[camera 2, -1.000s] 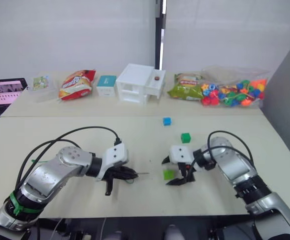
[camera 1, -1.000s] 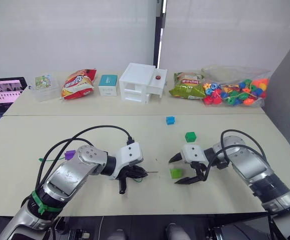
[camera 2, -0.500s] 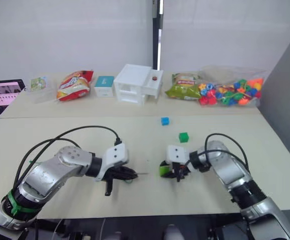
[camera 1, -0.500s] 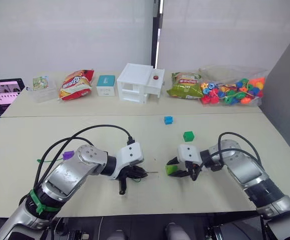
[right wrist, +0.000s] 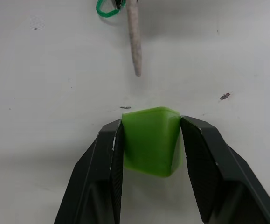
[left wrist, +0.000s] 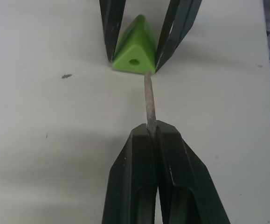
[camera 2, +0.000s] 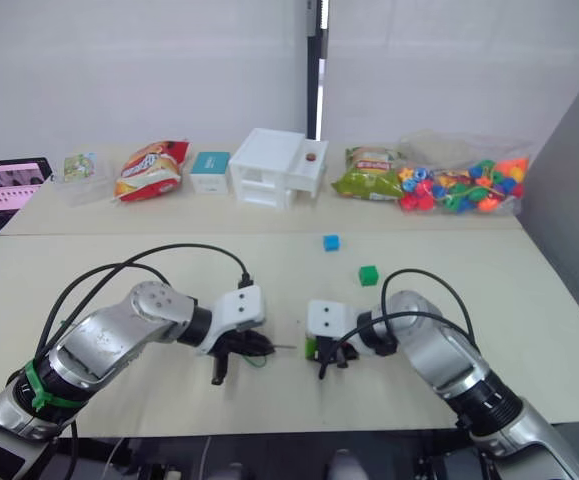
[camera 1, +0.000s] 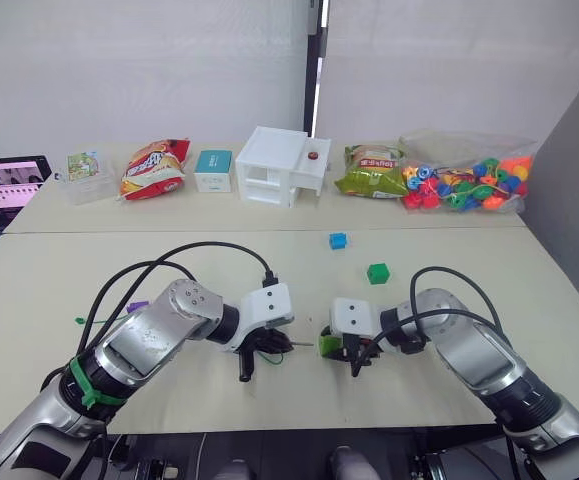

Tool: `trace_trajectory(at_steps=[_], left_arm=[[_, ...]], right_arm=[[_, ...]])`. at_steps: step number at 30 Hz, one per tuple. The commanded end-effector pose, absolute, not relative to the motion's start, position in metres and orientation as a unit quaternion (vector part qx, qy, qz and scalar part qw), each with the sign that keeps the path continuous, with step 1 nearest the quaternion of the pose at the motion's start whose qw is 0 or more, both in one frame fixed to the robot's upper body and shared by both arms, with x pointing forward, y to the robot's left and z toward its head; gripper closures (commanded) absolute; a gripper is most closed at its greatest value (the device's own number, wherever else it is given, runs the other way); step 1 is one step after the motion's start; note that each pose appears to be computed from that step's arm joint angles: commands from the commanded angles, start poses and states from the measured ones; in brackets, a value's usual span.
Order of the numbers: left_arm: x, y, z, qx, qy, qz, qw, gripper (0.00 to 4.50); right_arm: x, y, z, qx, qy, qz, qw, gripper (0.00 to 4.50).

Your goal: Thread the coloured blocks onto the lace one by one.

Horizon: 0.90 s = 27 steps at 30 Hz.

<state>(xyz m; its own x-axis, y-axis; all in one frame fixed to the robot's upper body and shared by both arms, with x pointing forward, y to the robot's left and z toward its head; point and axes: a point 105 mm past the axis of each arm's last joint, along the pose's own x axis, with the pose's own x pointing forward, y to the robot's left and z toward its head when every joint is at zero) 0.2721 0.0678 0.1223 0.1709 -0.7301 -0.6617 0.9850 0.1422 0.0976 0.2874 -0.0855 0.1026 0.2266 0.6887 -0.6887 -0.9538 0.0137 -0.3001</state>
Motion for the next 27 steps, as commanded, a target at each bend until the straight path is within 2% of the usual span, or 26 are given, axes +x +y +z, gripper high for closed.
trace_trajectory(at_steps=[1, 10, 27], left_arm=[[0.277, 0.066, 0.123, 0.285, 0.226, -0.592, 0.719, 4.50], [0.283, 0.055, 0.123, 0.272, 0.210, -0.593, 0.728, 4.50], [0.277, 0.034, 0.115, 0.240, 0.198, -0.620, 0.720, 4.50]], right_arm=[[0.281, -0.085, 0.094, -0.368, 0.196, 0.600, 0.683, 3.13], [0.280, -0.087, 0.096, -0.367, 0.201, 0.597, 0.684, 3.13], [0.278, -0.088, 0.098, -0.364, 0.206, 0.595, 0.687, 3.13]])
